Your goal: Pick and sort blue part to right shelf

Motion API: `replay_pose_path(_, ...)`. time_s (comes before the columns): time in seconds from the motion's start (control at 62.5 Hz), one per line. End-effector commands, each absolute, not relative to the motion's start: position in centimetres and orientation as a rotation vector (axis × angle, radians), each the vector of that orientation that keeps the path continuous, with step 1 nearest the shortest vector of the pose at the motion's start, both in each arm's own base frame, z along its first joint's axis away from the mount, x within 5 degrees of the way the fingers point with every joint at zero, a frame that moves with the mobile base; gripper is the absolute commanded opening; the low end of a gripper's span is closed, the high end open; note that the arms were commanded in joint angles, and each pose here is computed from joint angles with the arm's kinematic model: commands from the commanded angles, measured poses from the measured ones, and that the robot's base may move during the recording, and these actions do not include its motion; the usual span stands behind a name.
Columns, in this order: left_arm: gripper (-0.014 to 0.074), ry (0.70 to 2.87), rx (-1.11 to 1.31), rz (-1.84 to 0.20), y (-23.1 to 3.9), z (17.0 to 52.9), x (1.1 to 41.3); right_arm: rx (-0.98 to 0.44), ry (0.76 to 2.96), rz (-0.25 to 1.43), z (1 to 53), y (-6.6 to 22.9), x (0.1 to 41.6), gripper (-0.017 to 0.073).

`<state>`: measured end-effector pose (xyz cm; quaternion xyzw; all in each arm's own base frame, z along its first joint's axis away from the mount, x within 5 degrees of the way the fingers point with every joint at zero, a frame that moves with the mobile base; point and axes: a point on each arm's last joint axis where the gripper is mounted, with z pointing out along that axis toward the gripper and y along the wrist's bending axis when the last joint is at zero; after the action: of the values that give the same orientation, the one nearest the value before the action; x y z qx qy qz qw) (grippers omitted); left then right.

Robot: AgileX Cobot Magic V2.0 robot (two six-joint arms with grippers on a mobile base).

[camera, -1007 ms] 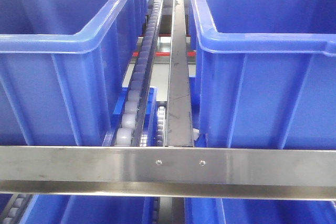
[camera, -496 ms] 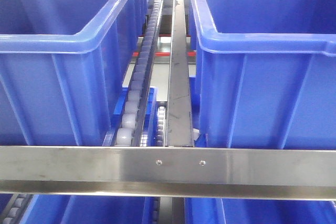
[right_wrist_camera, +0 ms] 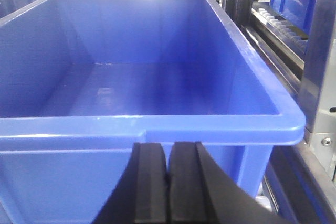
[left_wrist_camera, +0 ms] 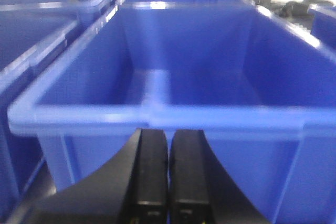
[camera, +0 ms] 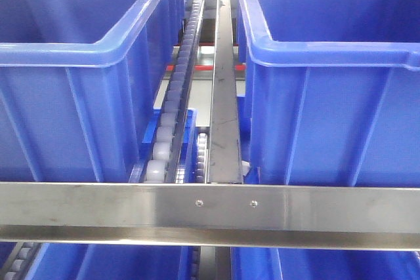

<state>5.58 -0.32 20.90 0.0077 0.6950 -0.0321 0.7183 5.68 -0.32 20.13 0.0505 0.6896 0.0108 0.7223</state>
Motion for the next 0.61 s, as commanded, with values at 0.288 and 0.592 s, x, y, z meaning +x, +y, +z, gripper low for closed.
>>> replay_pose_path(0.288, 0.0125, 1.473, 0.041, -0.117, -0.55, 20.51, 5.49, 0.101, 1.387, 0.002, 21.83, -0.4, 5.28, 0.0048)
replay_pose_path(0.592, 0.0125, 1.471, 0.04, -0.119, -0.55, 20.53, 5.49, 0.101, 1.387, 0.002, 21.83, -0.4, 5.28, 0.0048)
